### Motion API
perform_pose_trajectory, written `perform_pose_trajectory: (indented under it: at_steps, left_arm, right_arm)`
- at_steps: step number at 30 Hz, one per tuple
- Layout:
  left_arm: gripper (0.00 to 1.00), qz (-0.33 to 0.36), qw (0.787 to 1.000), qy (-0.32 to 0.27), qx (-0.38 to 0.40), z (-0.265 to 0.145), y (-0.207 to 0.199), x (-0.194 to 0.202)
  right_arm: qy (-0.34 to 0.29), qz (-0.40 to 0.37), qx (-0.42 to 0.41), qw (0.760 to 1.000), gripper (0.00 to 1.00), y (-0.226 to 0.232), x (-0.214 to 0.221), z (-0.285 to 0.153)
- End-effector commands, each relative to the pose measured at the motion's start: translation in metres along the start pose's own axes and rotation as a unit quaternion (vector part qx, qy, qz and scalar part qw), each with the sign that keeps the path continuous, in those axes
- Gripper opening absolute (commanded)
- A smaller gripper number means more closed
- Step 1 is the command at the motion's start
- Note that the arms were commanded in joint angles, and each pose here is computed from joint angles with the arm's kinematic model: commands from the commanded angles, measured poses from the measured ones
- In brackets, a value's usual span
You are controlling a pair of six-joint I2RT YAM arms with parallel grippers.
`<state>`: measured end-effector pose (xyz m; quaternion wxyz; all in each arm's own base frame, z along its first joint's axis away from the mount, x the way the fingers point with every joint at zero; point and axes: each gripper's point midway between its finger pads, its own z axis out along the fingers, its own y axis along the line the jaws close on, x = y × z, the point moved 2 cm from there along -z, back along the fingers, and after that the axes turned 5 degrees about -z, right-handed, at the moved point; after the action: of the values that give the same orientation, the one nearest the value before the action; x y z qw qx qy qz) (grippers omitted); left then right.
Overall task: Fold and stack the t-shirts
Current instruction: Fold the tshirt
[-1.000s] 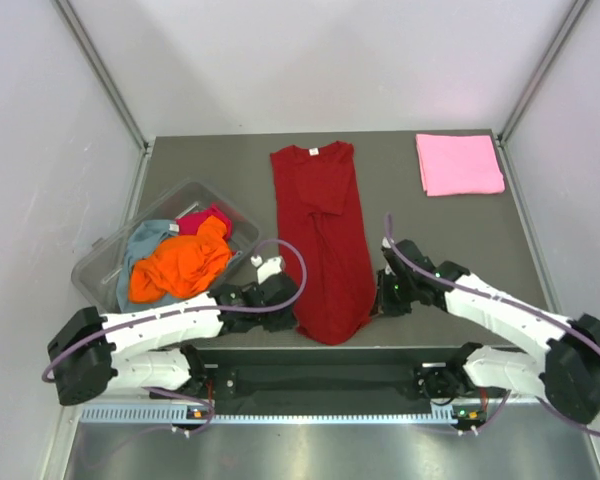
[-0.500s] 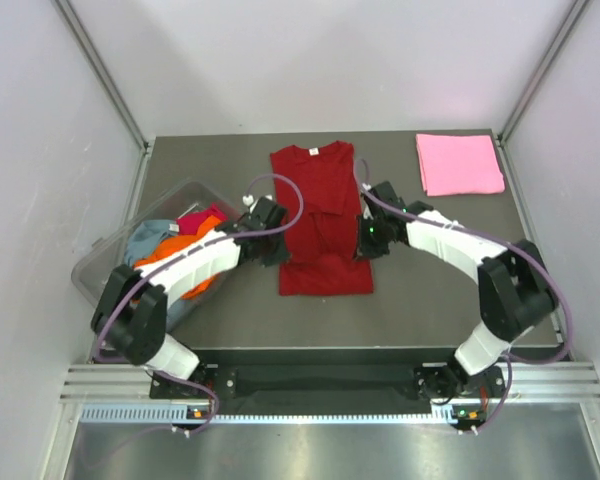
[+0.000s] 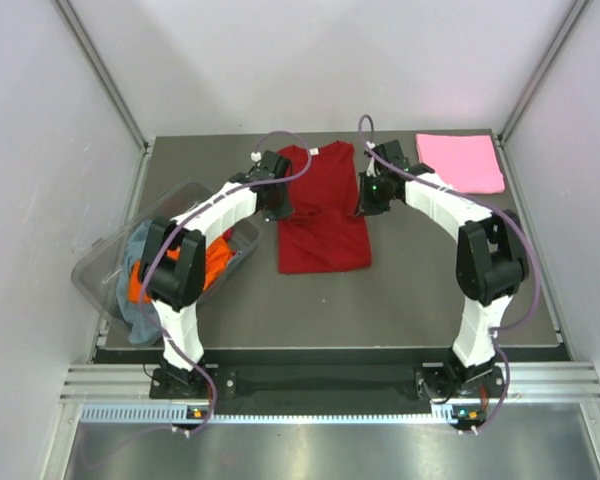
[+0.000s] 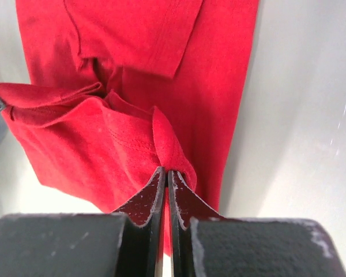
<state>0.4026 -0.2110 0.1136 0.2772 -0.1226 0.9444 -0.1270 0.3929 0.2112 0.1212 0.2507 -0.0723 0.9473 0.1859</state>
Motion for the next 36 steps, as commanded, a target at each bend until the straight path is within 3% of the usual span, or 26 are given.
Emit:
perform_pose_trajectory:
  at_steps: [1, 10, 36]
  left_arm:
    - [0.0, 0.01, 1.0, -0.002, -0.021, 0.008, 0.007, -0.014]
    - [0.0, -0.003, 0.999, -0.035, -0.026, 0.018, 0.001, -0.046]
    - [0.0, -0.021, 0.998, -0.032, -0.057, 0.065, 0.017, -0.076]
  right_arm:
    - [-0.016, -0.019, -0.033, 0.999, 0.0, 0.002, -0.022, 0.005]
    - [-0.034, -0.025, -0.049, 0.998, 0.0, -0.006, -0.05, 0.018]
    - [-0.072, 0.0, -0.063, 0.995, 0.0, -0.034, -0.094, 0.052]
